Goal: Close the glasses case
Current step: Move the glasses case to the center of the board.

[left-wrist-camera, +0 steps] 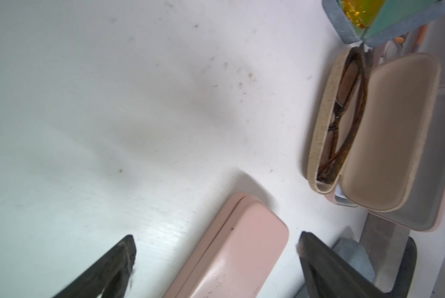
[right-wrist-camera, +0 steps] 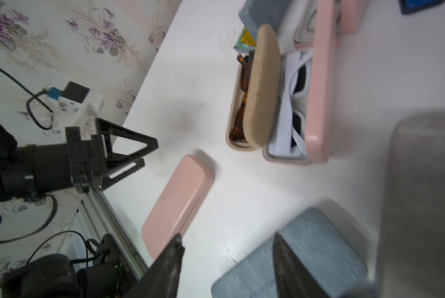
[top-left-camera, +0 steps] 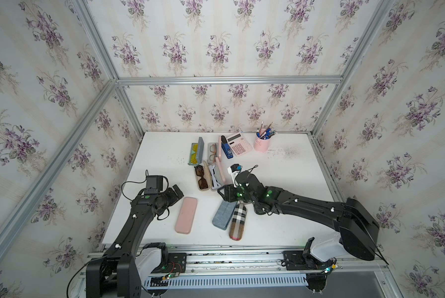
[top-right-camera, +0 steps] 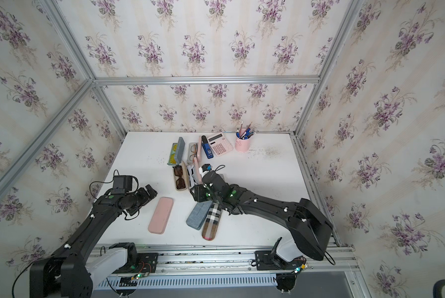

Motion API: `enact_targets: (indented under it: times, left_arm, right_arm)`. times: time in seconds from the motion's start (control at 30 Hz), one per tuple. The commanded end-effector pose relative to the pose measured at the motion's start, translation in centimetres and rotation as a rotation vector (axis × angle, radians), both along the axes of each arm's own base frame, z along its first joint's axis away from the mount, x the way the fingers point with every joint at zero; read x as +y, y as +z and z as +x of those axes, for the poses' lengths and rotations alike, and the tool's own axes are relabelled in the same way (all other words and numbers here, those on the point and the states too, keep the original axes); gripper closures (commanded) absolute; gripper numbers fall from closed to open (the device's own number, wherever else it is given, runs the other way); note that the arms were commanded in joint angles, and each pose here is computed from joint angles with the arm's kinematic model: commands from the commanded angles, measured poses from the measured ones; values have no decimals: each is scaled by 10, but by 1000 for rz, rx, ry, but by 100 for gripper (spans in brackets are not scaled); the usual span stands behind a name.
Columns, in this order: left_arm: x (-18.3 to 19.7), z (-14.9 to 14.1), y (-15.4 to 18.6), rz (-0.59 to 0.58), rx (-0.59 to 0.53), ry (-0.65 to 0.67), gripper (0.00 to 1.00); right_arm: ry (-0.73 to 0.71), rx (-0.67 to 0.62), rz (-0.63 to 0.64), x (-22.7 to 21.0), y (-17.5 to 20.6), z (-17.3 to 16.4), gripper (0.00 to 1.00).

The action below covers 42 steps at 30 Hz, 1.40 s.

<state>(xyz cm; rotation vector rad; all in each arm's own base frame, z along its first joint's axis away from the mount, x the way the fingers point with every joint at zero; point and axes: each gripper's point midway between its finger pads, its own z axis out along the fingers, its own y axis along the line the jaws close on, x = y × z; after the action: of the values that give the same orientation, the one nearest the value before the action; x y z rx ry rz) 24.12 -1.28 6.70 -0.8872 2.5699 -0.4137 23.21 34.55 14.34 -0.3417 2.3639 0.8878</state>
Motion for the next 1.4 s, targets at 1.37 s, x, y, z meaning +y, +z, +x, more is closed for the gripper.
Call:
enact_targets:
  times: [1.37]
  left_arm:
    - [-178, -36, -28, -59, -16, -627, 2]
  right_arm:
    - [-228, 214, -91, -89, -117, -59, 33]
